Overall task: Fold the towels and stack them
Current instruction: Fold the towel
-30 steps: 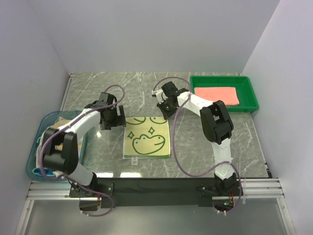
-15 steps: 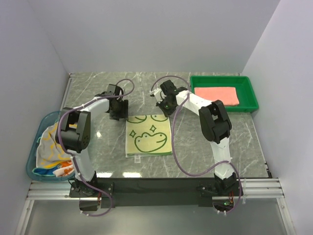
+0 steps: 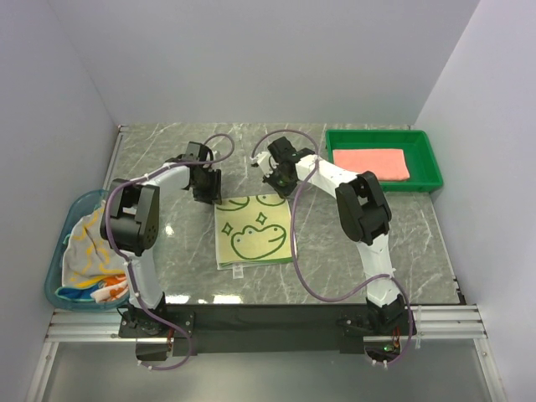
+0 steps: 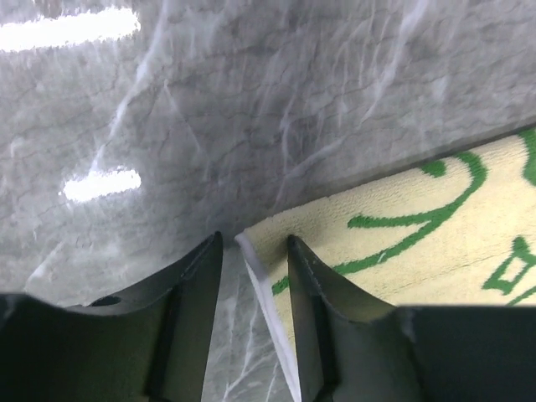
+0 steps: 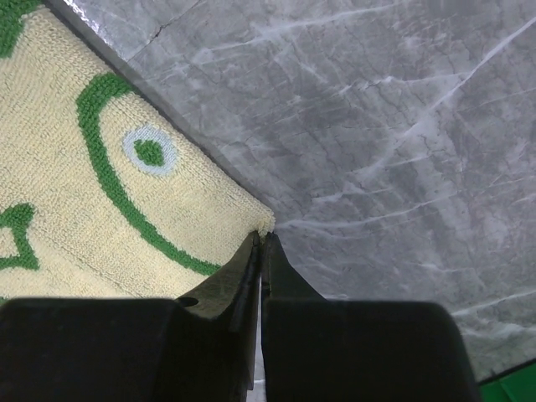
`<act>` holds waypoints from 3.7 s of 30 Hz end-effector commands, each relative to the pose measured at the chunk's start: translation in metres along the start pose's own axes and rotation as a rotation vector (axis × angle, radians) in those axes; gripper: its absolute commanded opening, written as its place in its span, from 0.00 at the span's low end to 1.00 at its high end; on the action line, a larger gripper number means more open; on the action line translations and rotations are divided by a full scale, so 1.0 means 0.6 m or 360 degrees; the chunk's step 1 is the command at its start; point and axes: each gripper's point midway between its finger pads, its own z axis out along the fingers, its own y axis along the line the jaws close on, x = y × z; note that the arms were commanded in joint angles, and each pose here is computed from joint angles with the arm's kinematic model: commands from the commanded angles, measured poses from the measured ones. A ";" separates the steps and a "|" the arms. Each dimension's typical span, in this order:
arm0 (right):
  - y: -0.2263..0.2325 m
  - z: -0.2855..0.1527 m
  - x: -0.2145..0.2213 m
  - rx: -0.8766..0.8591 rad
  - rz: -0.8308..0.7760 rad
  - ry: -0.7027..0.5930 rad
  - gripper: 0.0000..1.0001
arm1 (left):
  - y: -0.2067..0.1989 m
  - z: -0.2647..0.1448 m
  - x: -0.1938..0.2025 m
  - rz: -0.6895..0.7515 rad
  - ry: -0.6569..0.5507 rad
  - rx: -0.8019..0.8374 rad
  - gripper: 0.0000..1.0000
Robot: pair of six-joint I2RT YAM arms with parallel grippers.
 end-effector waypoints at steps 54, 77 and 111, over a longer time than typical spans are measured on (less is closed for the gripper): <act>-0.058 -0.072 -0.054 0.0295 0.0087 -0.0290 0.00 | 0.043 0.015 0.021 0.0033 0.0063 -0.0416 0.01; -0.101 -0.159 -0.074 0.0625 0.0243 -0.0615 0.00 | 0.020 -0.140 -0.095 -0.0147 -0.0613 -0.0283 0.01; 0.069 -0.160 0.107 0.0397 0.0557 -0.0381 0.00 | -0.011 -0.133 0.120 -0.0621 -0.0380 -0.0196 0.01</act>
